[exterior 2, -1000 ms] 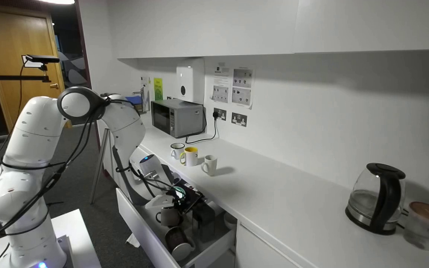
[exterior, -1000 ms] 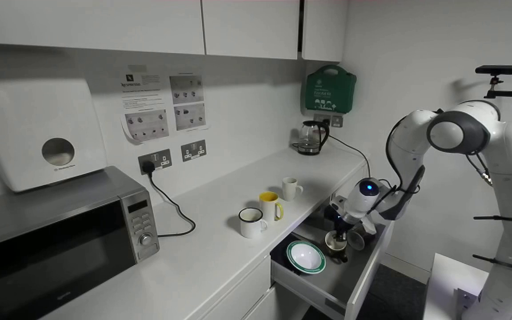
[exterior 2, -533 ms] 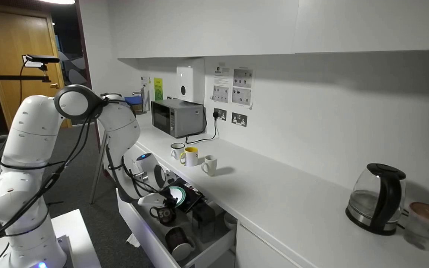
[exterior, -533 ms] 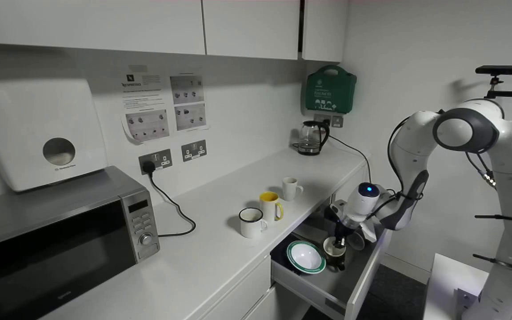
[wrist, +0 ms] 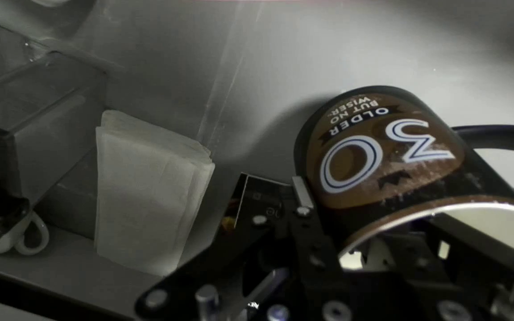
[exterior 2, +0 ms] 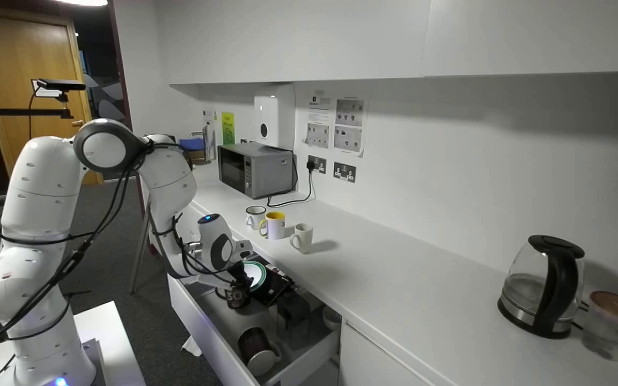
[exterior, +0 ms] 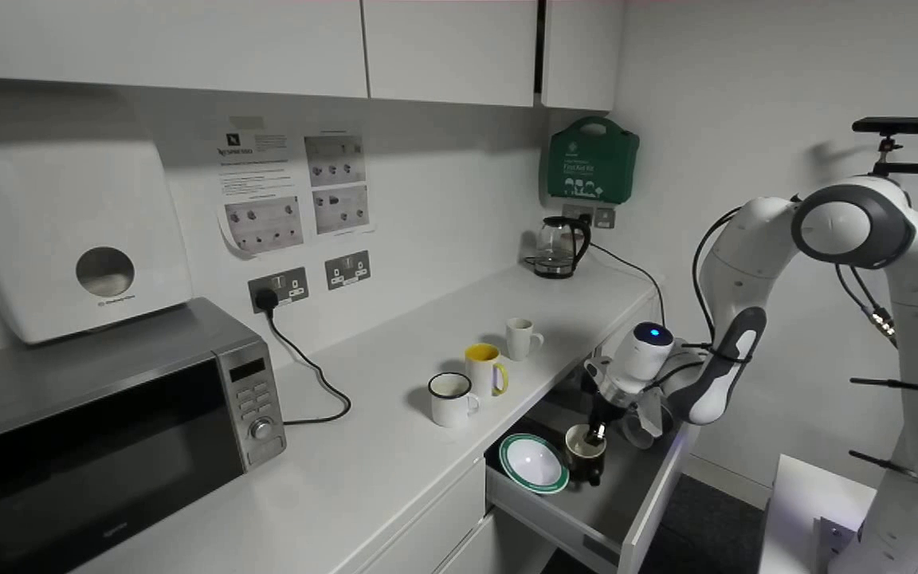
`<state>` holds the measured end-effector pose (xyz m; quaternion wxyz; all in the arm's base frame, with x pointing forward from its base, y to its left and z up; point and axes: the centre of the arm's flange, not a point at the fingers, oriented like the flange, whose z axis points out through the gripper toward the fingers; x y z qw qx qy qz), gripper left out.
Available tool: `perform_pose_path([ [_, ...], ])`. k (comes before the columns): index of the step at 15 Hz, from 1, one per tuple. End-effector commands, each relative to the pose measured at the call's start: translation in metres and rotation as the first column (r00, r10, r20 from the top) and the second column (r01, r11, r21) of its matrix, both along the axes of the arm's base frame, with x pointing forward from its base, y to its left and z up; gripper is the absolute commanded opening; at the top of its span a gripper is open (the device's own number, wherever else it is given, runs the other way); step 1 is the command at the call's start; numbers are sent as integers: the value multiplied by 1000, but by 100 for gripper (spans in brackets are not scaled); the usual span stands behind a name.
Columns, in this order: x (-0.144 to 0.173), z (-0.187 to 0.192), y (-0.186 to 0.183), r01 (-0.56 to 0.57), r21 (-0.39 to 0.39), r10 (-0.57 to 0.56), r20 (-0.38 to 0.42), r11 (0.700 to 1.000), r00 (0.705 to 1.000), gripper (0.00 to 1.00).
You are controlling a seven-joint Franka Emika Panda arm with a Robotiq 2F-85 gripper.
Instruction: Take the black mug out of the open drawer
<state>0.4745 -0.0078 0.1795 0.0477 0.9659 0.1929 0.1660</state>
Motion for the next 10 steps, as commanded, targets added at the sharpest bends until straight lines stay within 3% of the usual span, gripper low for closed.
perform_pose_path([
  [1, 16, 60, -8, 15, 18, -15, 9, 1000, 1000, 3],
  [10, 14, 113, -27, 83, 54, -85, 31, 995, 996, 3],
])
